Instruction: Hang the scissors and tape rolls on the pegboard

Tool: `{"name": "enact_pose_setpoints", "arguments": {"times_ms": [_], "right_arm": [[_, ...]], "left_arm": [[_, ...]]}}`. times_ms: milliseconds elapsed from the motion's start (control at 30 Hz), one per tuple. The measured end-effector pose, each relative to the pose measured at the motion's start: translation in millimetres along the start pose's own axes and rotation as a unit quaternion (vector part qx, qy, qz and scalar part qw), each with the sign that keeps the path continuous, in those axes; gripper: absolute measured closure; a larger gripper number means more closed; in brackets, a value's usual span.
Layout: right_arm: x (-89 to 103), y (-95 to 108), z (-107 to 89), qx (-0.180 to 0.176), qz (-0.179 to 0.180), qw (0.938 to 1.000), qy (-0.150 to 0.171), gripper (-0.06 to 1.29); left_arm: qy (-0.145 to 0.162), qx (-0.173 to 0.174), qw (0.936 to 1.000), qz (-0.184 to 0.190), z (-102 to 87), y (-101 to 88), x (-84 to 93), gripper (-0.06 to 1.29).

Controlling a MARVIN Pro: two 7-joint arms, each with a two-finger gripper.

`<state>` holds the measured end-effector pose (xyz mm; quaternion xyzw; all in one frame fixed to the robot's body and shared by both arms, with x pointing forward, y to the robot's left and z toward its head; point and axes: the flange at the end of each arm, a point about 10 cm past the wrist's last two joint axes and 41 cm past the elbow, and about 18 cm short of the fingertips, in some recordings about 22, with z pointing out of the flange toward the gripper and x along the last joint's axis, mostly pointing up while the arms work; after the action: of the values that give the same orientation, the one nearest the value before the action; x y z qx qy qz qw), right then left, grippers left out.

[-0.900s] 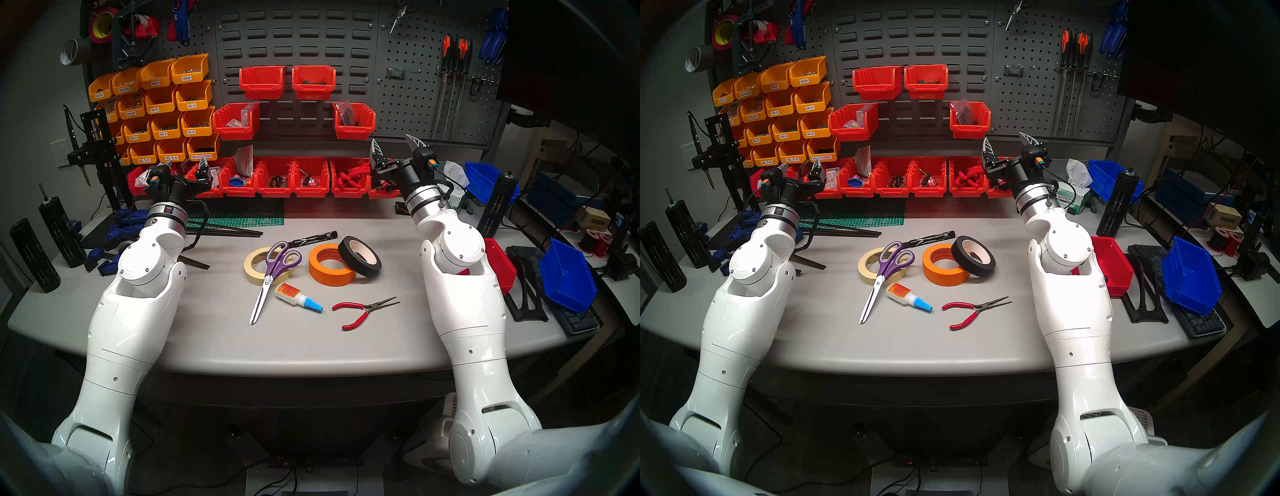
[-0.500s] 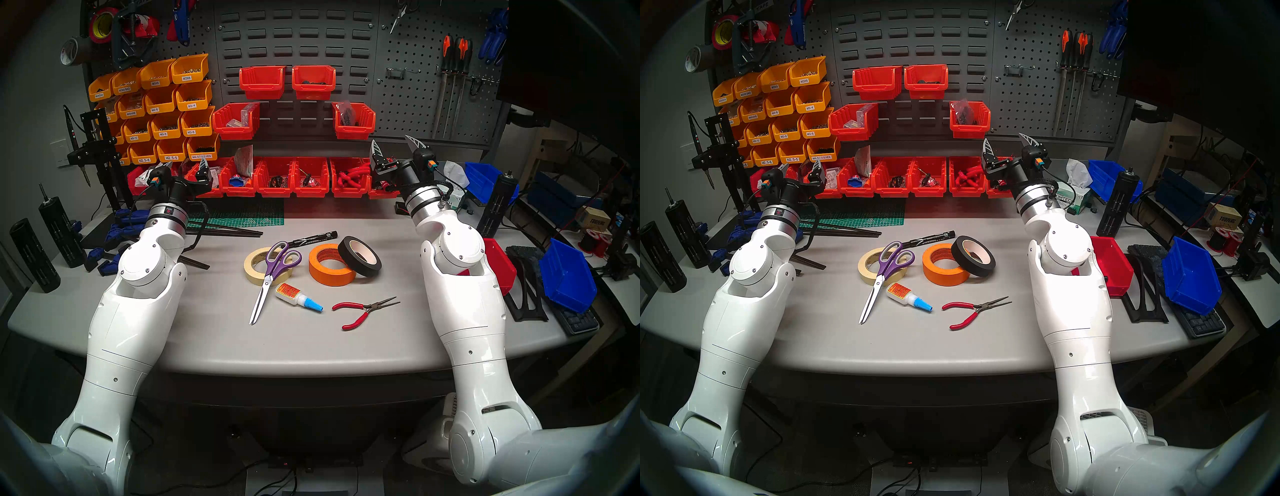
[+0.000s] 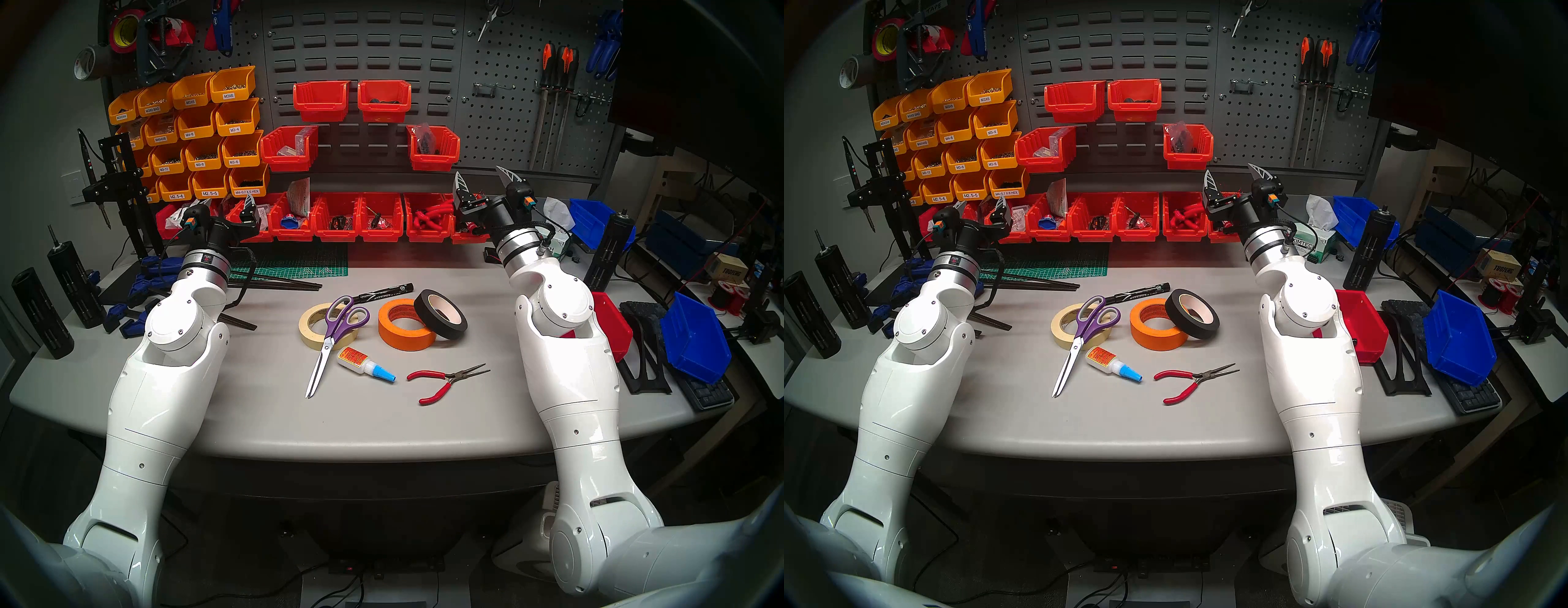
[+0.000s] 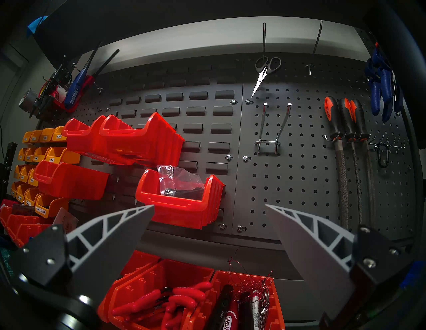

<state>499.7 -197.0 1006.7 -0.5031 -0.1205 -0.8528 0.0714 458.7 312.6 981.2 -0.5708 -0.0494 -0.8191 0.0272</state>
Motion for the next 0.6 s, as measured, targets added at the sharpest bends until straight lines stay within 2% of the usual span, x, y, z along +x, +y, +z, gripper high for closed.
{"name": "enact_pose_setpoints", "arguments": {"times_ms": [600], "right_arm": [[6.1, 3.6, -4.9, 0.015, -0.002, 0.9999, -0.003, -0.03]], "left_arm": [[-0.001, 0.0, 1.0, 0.0, -0.1, 0.1, -0.3, 0.0]]}}
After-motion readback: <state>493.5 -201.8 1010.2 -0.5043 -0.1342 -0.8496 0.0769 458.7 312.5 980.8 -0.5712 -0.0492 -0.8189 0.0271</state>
